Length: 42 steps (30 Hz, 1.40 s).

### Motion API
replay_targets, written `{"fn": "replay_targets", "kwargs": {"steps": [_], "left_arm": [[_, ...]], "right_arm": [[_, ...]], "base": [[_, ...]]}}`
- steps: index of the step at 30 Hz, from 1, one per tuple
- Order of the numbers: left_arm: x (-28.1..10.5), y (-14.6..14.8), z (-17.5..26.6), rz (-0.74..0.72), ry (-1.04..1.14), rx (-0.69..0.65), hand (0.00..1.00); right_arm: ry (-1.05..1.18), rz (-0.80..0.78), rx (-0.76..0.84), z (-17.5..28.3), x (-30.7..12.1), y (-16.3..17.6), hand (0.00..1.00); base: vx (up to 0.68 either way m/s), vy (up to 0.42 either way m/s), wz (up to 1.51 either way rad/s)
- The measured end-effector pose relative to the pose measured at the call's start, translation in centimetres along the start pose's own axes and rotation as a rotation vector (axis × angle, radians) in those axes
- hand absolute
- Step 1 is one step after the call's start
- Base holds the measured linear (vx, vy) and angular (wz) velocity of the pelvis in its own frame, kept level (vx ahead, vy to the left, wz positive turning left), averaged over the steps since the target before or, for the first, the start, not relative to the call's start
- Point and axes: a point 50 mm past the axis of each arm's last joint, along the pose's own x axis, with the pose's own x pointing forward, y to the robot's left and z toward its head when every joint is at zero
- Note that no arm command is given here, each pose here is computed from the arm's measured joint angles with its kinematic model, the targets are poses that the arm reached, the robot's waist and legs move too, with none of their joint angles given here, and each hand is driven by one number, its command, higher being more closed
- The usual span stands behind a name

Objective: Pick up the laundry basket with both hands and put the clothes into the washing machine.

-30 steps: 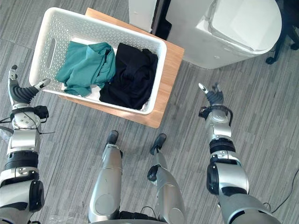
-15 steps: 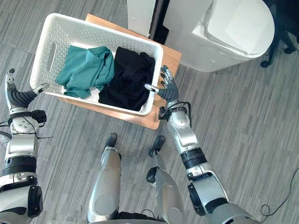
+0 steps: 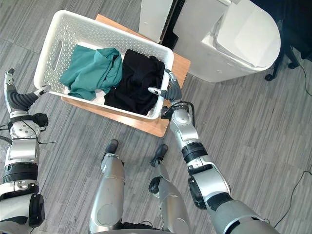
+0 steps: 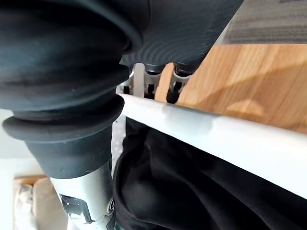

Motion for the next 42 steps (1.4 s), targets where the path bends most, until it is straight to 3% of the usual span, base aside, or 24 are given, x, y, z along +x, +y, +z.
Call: {"fn": "replay_targets", "kwargs": {"steps": [5, 13, 23, 28, 42], "left_arm": [[0.0, -0.4, 0.3, -0.012, -0.008, -0.003, 0.0], [1.0, -0.2, 3.8, 0.018, -0.108, -0.104, 0.0], [5.0, 3.9, 11.5, 0.154, -0.325, -0.143, 0.0], [5.4, 3.0, 11.3, 0.124, -0.296, -0.132, 0.0], [5.3, 1.0, 11.7, 0.063, -0.286, -0.127, 0.0]], "right_arm": [[0.037, -0.023, -0.025, 0.0, 0.7, -0.2, 0.0], [-0.034, -0.028, -0.201, 2.6, 2.0, 0.3, 0.0], [-0.193, 0.027, -0.44, 6.4, 2.8, 1.8, 0.0], [-0.231, 0.027, -0.536, 7.3, 2.9, 1.5, 0.0], [-0.266, 0.062, -0.606, 9.1, 3.2, 0.9, 0.0]], "base": [[0.03, 0.001, 0.12], [0.02, -0.005, -0.07], [0.05, -0.003, -0.14], [-0.02, 0.074, -0.18], [-0.04, 0.071, -0.08]]}}
